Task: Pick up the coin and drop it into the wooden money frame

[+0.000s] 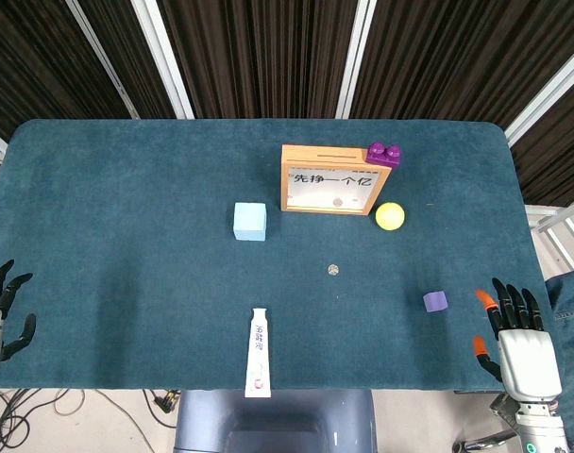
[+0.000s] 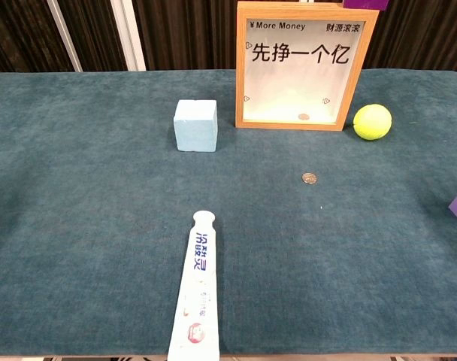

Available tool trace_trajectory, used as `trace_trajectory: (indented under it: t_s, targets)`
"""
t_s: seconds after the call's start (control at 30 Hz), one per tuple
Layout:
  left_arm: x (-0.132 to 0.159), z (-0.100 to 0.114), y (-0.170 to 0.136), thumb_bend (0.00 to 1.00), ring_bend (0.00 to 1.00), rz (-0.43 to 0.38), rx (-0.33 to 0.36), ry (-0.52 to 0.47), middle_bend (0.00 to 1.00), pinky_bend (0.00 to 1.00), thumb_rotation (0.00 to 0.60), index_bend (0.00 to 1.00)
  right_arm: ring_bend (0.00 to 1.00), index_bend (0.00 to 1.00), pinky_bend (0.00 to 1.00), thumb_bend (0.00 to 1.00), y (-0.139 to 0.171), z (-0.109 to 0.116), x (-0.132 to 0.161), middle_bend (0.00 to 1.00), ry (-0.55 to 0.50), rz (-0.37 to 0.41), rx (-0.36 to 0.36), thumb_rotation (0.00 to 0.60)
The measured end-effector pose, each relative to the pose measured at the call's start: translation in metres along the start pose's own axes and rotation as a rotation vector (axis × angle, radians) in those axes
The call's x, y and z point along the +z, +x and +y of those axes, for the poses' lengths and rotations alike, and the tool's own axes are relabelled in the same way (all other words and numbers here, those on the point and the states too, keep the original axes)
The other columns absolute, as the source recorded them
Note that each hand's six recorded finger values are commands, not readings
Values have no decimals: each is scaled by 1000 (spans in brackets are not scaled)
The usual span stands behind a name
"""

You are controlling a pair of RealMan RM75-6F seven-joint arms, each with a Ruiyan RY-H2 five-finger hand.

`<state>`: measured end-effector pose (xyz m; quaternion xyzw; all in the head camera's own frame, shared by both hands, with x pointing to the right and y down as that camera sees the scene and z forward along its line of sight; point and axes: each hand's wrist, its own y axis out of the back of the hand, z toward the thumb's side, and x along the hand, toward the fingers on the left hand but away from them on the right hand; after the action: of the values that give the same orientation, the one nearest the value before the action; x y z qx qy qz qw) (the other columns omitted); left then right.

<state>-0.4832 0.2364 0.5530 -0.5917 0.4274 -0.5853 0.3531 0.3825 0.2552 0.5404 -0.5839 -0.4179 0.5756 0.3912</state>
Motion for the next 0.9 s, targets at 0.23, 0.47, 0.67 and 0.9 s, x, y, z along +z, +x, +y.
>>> trace_trajectory:
  t_s: [0.23, 0.47, 0.67, 0.9]
  targets:
    - [-1, -1, 0, 450, 0, 7, -7, -10, 4, 84, 600, 191, 0, 160, 0, 475, 1, -2, 0, 16, -12, -4, 15, 600]
    - [0, -2, 0, 450, 0, 5, -10, -4, 3, 84, 600, 191, 0, 160, 0, 475, 0, 1, -2, 16, -39, -16, 13, 600]
    - [-1, -2, 0, 450, 0, 9, -13, -11, 4, 84, 600, 191, 0, 160, 0, 475, 0, 2, -4, 16, -53, -22, 16, 600]
    - [-1, -3, -1, 450, 0, 16, -20, -22, 3, 85, 600, 191, 0, 160, 0, 465, 1, 0, 2, 16, -57, 1, 31, 600]
